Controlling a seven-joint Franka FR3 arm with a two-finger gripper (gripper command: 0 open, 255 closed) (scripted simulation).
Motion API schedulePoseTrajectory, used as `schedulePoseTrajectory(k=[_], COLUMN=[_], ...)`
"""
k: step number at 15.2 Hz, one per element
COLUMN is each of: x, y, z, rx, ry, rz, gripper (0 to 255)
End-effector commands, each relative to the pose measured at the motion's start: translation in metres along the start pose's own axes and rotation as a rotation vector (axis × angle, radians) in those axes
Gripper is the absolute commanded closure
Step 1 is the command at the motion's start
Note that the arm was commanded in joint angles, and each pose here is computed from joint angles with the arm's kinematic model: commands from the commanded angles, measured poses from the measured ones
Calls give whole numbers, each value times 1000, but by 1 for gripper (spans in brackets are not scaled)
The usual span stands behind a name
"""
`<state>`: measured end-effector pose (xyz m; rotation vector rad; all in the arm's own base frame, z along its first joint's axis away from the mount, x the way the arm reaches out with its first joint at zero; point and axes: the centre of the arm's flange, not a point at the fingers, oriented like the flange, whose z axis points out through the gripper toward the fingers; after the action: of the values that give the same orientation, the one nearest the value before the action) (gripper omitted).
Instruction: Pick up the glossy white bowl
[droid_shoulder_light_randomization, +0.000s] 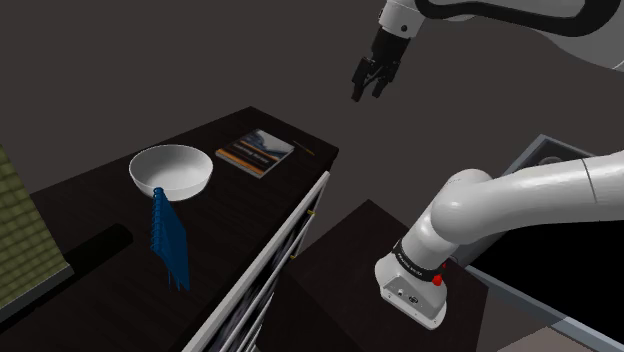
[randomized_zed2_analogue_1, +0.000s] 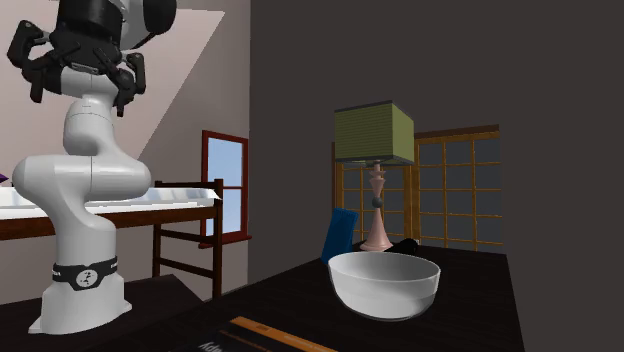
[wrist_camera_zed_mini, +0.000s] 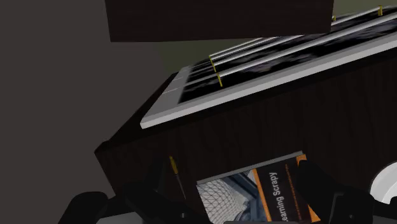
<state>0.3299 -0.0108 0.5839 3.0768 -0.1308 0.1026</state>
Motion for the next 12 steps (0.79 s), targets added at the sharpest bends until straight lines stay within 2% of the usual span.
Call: schedulePoseTrajectory(k=[1, 12], x=[0, 54], y=[0, -108], z=[0, 70], rx=[0, 38], ry=[0, 22], rz=[0, 6], gripper=[0, 0])
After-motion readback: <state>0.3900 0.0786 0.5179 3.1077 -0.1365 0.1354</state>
